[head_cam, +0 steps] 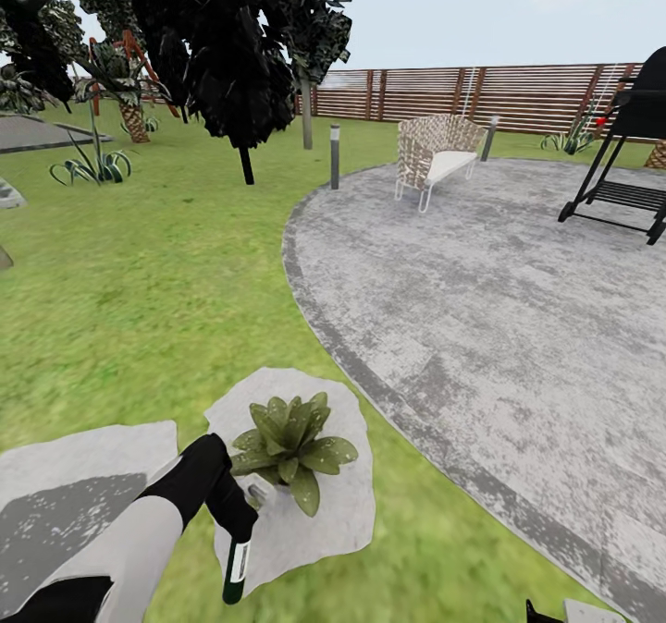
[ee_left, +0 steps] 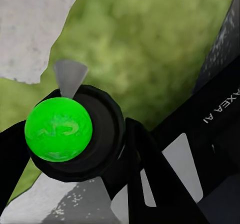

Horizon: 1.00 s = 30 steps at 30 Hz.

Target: Pick up the pesticide atomizer in the garden and spray insectifuge to fully cover both potted plants in the garden.

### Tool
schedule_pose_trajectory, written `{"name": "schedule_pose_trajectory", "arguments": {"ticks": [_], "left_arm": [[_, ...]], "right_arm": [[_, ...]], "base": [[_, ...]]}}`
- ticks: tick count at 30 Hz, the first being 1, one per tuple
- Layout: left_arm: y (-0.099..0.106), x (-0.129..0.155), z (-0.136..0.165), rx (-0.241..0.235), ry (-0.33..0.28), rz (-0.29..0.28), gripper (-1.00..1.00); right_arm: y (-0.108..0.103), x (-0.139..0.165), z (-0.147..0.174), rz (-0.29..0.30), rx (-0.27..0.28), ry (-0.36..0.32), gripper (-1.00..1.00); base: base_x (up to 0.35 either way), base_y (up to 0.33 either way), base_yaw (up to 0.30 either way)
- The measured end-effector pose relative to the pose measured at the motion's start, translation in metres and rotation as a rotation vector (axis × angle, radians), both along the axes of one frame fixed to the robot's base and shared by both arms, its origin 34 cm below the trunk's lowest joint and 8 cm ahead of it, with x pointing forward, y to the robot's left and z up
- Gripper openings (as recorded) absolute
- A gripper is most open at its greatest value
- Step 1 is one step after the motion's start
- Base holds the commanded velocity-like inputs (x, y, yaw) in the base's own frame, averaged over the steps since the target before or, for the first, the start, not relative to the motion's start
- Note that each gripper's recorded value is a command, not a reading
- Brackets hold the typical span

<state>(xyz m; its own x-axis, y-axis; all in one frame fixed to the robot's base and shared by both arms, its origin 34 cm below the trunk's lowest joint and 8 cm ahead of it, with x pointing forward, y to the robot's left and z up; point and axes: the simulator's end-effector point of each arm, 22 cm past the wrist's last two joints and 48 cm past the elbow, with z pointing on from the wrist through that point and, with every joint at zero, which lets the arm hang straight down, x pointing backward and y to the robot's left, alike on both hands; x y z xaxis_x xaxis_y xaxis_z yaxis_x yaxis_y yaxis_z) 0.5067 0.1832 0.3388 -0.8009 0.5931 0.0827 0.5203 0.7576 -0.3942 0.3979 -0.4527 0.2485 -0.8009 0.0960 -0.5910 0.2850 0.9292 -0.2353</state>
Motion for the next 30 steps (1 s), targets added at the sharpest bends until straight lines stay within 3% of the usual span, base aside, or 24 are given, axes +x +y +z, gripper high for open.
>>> {"name": "schedule_pose_trajectory", "arguments": {"ticks": [3,5,6,12,18,30], "left_arm": [[0.001,0.002,-0.001,0.007,-0.008,-0.003,-1.0],[0.007,0.009,-0.008,0.063,-0.051,-0.009,-1.0],[0.002,0.011,-0.008,0.064,-0.059,0.001,-1.0],[-0.026,0.012,-0.006,0.011,-0.061,0.033,-1.0],[-0.027,0.011,-0.007,0.011,-0.062,0.034,-1.0],[-0.024,0.011,-0.007,0.015,-0.062,0.034,-1.0]], "right_arm": [[0.0,0.0,0.0,0.0,-0.001,0.0,1.0],[-0.001,0.0,0.0,0.0,-0.001,0.0,1.0],[-0.001,0.0,0.0,0.0,-0.001,0.0,1.0],[0.0,0.0,0.0,-0.001,0.001,0.0,1.0],[0.002,0.0,-0.001,-0.002,0.004,-0.001,1.0],[0.002,0.0,-0.001,-0.001,0.004,-0.001,1.0]], "base": [[0.0,0.0,0.0],[0.0,0.0,0.0],[0.0,0.0,0.0],[0.0,0.0,0.0],[0.0,-0.055,0.174],[0.0,-0.301,0.265]]}}
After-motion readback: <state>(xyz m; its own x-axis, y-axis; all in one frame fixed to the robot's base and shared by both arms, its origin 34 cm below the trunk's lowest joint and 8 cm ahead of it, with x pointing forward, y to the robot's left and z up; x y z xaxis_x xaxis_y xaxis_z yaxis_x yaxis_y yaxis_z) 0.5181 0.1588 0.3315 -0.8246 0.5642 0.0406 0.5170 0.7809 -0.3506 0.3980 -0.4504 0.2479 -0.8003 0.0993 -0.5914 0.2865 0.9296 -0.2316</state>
